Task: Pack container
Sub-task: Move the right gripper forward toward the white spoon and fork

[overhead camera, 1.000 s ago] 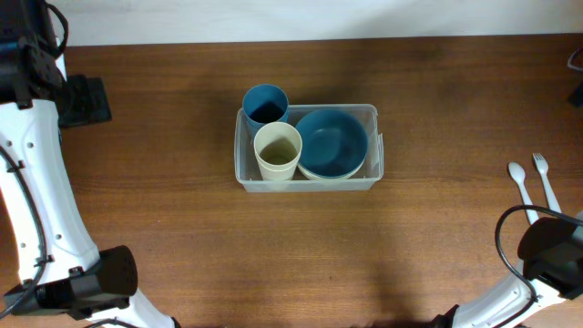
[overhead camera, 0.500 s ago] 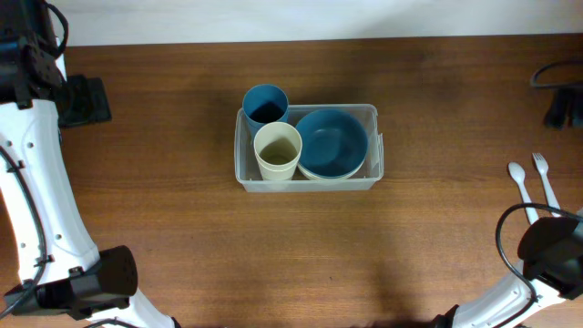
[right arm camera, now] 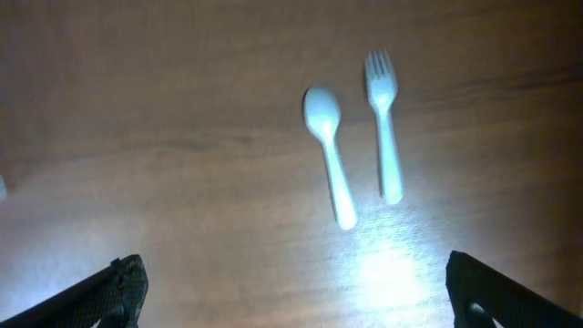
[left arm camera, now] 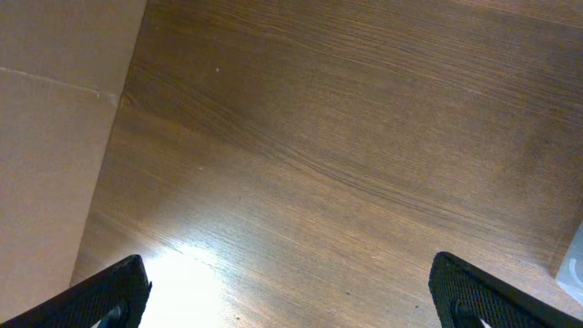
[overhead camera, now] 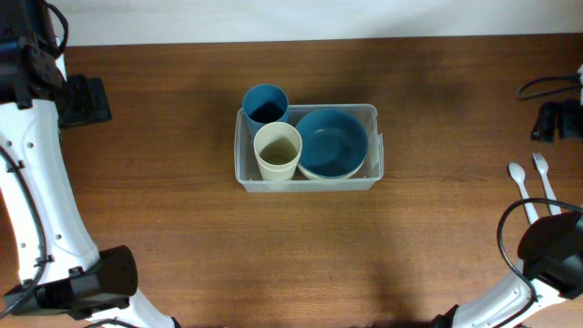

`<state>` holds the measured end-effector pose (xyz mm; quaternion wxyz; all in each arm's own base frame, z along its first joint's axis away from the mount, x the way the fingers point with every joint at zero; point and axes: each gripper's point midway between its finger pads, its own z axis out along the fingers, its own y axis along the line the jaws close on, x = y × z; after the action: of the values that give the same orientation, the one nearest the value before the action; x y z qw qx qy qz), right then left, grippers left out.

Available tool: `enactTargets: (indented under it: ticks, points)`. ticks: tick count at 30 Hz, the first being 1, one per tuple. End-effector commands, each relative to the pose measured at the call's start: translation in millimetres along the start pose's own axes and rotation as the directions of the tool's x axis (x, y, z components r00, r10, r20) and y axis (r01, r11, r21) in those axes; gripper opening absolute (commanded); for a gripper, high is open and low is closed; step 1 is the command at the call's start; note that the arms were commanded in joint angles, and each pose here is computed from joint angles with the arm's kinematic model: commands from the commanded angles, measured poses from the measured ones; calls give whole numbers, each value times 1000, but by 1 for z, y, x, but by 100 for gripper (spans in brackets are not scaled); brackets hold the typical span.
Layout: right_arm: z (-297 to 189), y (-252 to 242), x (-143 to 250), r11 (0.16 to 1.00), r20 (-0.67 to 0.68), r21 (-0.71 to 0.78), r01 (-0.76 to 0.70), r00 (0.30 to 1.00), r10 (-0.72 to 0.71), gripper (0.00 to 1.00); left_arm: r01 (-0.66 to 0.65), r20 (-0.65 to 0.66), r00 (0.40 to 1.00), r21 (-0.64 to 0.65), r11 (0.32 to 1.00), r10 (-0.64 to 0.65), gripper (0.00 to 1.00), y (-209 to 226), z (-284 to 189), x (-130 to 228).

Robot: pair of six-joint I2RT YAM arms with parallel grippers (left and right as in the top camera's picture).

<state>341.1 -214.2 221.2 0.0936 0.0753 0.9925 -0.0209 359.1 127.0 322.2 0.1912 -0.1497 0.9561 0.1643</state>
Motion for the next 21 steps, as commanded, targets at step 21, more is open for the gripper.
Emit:
enactTargets:
  ticks: [21]
  points:
    - [116, -37, 71, 988, -264, -115, 102, 956, -130, 99, 13, 41, 999, -13, 1000, -13, 100, 7, -13, -2]
